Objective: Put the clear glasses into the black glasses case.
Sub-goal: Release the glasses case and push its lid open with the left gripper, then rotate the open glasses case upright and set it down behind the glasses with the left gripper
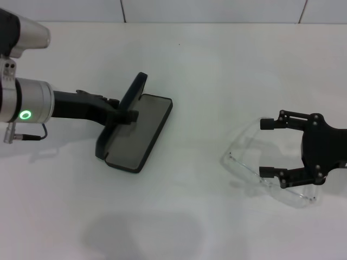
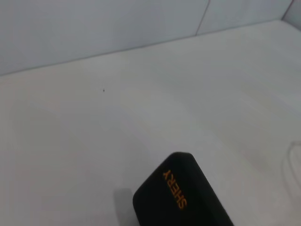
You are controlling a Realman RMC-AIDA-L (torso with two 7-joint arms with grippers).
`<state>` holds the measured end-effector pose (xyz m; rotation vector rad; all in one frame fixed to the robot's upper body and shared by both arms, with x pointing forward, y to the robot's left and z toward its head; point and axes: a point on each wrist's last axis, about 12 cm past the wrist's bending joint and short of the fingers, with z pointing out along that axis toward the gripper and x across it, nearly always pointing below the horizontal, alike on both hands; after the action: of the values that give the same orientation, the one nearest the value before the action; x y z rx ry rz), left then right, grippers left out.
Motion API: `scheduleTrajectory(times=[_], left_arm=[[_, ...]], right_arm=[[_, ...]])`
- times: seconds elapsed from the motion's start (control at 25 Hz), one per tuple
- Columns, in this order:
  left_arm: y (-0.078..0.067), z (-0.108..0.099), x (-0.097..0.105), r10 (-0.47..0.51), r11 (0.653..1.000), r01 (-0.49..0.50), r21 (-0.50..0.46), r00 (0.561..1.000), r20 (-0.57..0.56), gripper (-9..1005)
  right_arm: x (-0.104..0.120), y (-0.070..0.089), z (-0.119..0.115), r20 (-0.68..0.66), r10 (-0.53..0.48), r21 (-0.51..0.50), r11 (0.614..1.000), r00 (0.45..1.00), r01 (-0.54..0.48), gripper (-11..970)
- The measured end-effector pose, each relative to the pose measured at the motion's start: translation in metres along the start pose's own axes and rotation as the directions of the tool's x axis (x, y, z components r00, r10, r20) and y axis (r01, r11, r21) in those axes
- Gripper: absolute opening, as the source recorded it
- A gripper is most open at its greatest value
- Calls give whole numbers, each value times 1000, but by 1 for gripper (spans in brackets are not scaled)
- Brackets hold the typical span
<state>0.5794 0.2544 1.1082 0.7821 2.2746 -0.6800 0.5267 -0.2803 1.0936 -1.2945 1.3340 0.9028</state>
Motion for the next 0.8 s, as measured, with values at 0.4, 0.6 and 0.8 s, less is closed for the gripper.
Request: scheduleTrajectory(times=[0.4, 0.6, 0.8], left_arm=[[3, -1, -4, -9, 1000, 9, -20, 1000, -15, 545], [4, -4, -12, 31, 999, -31, -27, 999, -8, 356], [5, -3, -24, 151, 988, -151, -34, 989, 5, 209]], right_arm=[[0, 1, 2, 4, 1, -2, 1000, 1000, -1, 873], [2, 7, 3, 11, -10, -16, 1000, 1000, 11, 873], [6, 18, 10, 14, -36, -75, 996, 999, 37, 873]])
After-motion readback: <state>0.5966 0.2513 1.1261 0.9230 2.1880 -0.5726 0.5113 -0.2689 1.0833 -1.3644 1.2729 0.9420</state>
